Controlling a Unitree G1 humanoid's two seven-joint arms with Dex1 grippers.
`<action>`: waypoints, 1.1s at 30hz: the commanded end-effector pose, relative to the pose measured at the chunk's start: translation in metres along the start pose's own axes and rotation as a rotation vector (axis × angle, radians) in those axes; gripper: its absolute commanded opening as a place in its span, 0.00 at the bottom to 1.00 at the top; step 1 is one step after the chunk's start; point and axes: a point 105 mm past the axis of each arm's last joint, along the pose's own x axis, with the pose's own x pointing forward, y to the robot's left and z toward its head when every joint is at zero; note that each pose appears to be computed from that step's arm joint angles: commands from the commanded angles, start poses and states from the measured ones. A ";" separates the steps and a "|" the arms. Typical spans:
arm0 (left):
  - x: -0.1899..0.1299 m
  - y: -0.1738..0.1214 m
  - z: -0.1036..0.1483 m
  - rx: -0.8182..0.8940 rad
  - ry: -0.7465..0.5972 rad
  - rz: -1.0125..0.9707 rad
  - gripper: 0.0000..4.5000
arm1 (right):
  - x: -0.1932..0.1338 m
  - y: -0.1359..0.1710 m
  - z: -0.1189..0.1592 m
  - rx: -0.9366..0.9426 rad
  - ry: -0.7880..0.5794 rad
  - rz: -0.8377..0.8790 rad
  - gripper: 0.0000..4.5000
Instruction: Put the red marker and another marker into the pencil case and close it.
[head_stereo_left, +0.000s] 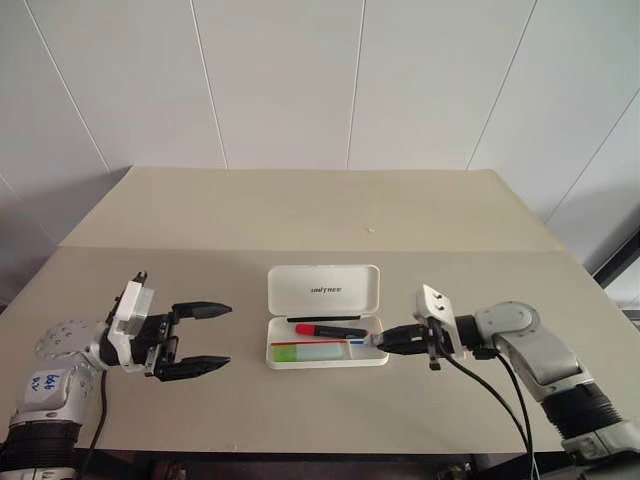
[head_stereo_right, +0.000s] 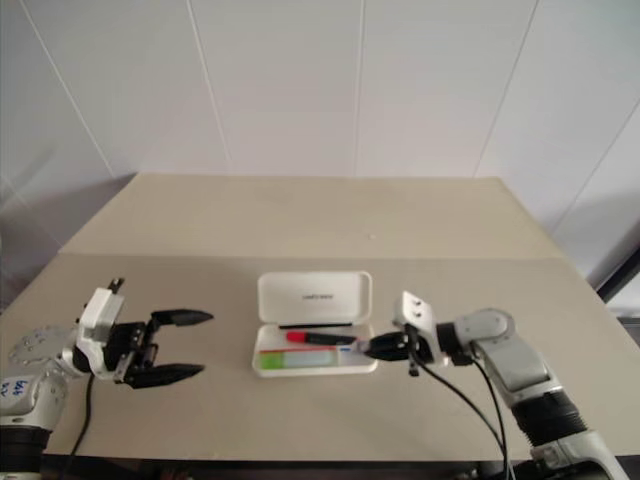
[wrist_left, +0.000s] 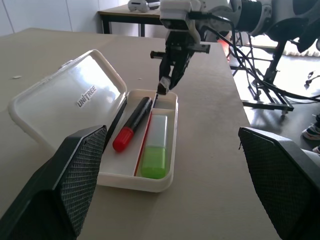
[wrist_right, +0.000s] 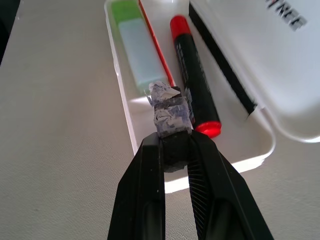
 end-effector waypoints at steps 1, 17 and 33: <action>-0.002 -0.001 0.011 0.054 -0.015 0.007 1.00 | 0.001 0.000 0.016 -0.058 -0.032 0.022 0.40; 0.007 0.013 0.008 0.080 0.004 0.023 1.00 | -0.006 0.010 0.043 -0.111 -0.111 0.006 0.99; 0.016 0.098 0.013 0.256 0.088 0.269 0.72 | -0.055 0.009 0.059 -0.112 -0.373 -0.211 1.00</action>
